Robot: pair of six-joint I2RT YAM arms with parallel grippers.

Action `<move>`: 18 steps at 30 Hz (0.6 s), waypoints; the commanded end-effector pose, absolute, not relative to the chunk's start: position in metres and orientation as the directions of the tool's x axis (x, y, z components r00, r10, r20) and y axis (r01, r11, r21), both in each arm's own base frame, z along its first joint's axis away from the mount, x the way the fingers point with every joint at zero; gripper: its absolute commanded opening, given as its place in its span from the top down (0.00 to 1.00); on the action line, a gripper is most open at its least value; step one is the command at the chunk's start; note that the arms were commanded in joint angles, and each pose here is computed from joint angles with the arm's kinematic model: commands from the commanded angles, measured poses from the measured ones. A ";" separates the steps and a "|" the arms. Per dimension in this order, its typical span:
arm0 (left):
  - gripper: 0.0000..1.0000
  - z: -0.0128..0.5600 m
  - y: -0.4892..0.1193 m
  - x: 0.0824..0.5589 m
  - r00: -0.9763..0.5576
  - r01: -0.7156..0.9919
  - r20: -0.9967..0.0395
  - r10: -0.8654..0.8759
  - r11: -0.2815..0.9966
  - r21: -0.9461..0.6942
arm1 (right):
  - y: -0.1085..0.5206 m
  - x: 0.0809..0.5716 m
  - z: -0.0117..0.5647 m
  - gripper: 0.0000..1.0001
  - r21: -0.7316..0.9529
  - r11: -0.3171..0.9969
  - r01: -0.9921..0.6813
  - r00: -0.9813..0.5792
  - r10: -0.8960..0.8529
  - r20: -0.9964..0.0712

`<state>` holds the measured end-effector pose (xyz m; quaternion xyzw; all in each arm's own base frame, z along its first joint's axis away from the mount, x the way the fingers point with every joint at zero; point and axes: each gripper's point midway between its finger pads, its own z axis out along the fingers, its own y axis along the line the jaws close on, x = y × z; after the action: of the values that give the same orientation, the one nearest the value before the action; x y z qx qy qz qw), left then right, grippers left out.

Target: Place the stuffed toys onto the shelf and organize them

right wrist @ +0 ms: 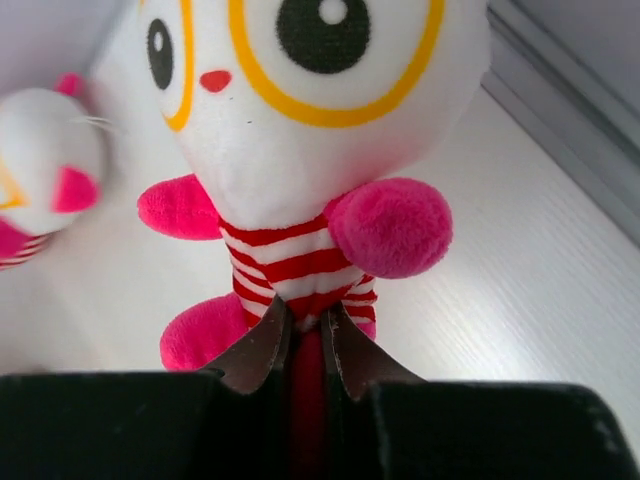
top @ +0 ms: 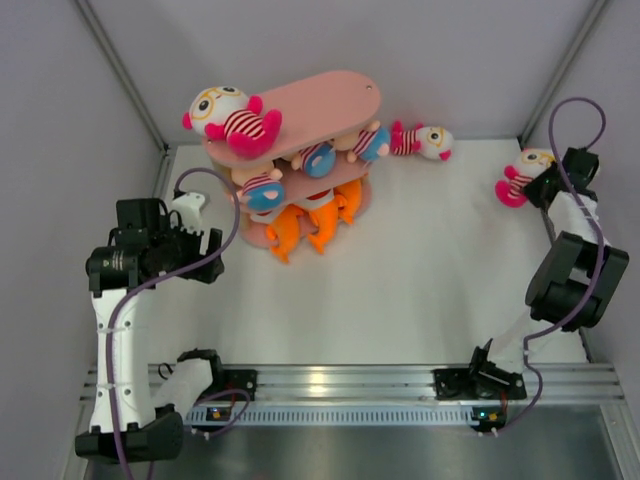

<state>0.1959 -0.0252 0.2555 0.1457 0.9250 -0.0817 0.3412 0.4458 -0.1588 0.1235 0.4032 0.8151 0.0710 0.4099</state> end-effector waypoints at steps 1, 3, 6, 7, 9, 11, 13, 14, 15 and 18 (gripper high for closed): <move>0.16 0.260 -0.024 0.194 -0.688 0.329 -0.690 0.224 0.944 -0.021 | -0.127 0.468 0.289 1.00 0.445 0.847 0.290 -0.247 0.516 -0.820; 0.16 0.256 -0.021 0.190 -0.690 0.322 -0.686 0.231 0.947 -0.004 | -0.095 0.474 0.361 1.00 0.380 0.915 0.136 -0.220 0.401 -0.889; 0.16 0.255 -0.021 0.190 -0.686 0.333 -0.686 0.243 0.943 0.001 | -0.022 0.468 0.438 1.00 0.281 0.951 -0.127 -0.220 0.249 -0.943; 0.16 0.256 -0.023 0.190 -0.683 0.341 -0.689 0.242 0.940 -0.009 | 0.002 0.464 0.454 1.00 0.257 0.945 -0.200 -0.214 0.214 -0.953; 0.16 0.252 -0.028 0.190 -0.673 0.385 -0.688 0.271 0.923 -0.014 | 0.061 0.453 0.496 1.00 0.235 0.905 -0.355 -0.162 0.188 -0.969; 0.15 0.243 -0.033 0.191 -0.687 0.413 -0.668 0.286 0.910 -0.035 | 0.106 0.443 0.531 1.00 0.286 0.835 -0.471 -0.113 0.265 -0.958; 0.07 0.236 -0.037 0.192 -0.705 0.431 -0.644 0.296 0.901 -0.059 | 0.142 0.432 0.557 1.00 0.320 0.779 -0.539 -0.074 0.334 -0.940; 0.04 0.232 -0.038 0.194 -0.717 0.435 -0.630 0.298 0.898 -0.071 | 0.151 0.431 0.567 1.00 0.346 0.761 -0.549 -0.058 0.378 -0.924; 0.03 0.231 -0.038 0.195 -0.721 0.432 -0.626 0.295 0.899 -0.074 | 0.176 0.423 0.584 1.00 0.335 0.727 -0.600 -0.024 0.402 -0.915; 0.02 0.238 -0.040 0.198 -0.714 0.430 -0.640 0.284 0.899 -0.081 | 0.225 0.421 0.602 1.00 0.365 0.635 -0.681 -0.042 0.463 -0.885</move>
<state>0.1908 -0.0345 0.2287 0.1823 0.9297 -0.1034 0.3028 0.4081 0.1885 0.5908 -0.1102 0.6132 0.3620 0.6934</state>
